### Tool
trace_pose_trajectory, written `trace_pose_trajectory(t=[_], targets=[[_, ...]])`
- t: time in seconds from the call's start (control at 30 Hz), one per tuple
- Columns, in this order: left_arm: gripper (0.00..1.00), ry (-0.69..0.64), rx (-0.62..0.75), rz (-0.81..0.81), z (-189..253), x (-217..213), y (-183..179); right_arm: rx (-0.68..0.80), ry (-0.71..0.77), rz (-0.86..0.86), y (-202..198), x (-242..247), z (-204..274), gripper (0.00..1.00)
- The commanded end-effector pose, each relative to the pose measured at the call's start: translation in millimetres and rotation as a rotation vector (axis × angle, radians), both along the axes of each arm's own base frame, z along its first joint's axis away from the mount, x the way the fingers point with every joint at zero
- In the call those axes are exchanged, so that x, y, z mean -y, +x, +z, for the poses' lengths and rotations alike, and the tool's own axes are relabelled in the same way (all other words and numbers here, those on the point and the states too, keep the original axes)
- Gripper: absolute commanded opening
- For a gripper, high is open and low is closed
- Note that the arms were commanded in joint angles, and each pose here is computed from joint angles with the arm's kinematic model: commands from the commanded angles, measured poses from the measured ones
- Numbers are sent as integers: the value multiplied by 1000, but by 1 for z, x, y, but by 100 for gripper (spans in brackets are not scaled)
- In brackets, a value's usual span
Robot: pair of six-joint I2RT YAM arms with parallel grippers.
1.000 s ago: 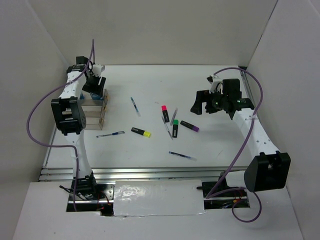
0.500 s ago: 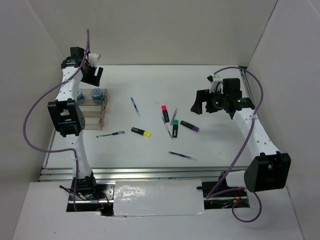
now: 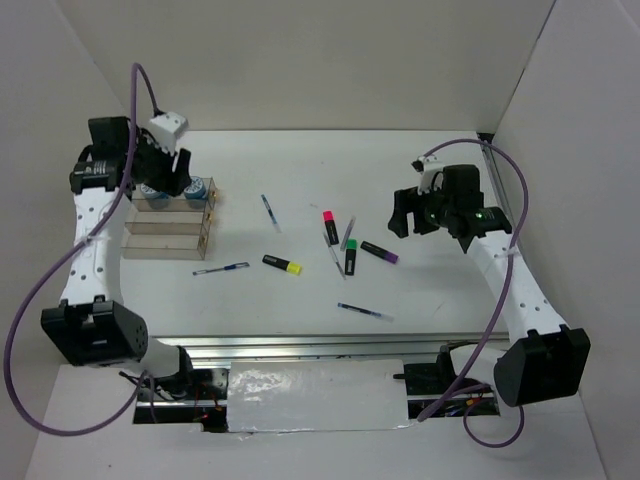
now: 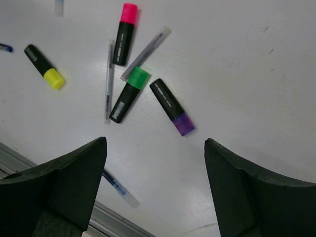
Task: Sort the stationery into containers
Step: Pick up the stationery from the center of the board.
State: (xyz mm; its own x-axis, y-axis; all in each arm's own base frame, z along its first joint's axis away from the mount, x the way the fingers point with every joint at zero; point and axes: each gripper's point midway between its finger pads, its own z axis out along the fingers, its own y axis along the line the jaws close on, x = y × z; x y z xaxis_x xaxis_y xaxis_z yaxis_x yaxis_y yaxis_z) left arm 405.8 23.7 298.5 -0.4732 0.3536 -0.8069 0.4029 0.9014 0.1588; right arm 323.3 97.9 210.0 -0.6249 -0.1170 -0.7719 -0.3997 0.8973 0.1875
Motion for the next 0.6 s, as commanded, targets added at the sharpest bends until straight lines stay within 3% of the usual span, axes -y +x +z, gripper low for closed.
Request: trace_pose_trajectory(t=[0.0, 0.13, 0.27, 0.57], targets=[[70, -81, -109, -171, -42, 44, -45, 19, -63, -15, -11, 7, -6, 84], [80, -101, -156, -203, -75, 66, -81, 0, -104, -35, -18, 13, -20, 79], [82, -97, -228, -417, -112, 113, -124, -10, -113, -24, -25, 13, -28, 79], [78, 73, -274, -723, -159, 168, -126, -30, -124, -4, -30, 12, -32, 81]])
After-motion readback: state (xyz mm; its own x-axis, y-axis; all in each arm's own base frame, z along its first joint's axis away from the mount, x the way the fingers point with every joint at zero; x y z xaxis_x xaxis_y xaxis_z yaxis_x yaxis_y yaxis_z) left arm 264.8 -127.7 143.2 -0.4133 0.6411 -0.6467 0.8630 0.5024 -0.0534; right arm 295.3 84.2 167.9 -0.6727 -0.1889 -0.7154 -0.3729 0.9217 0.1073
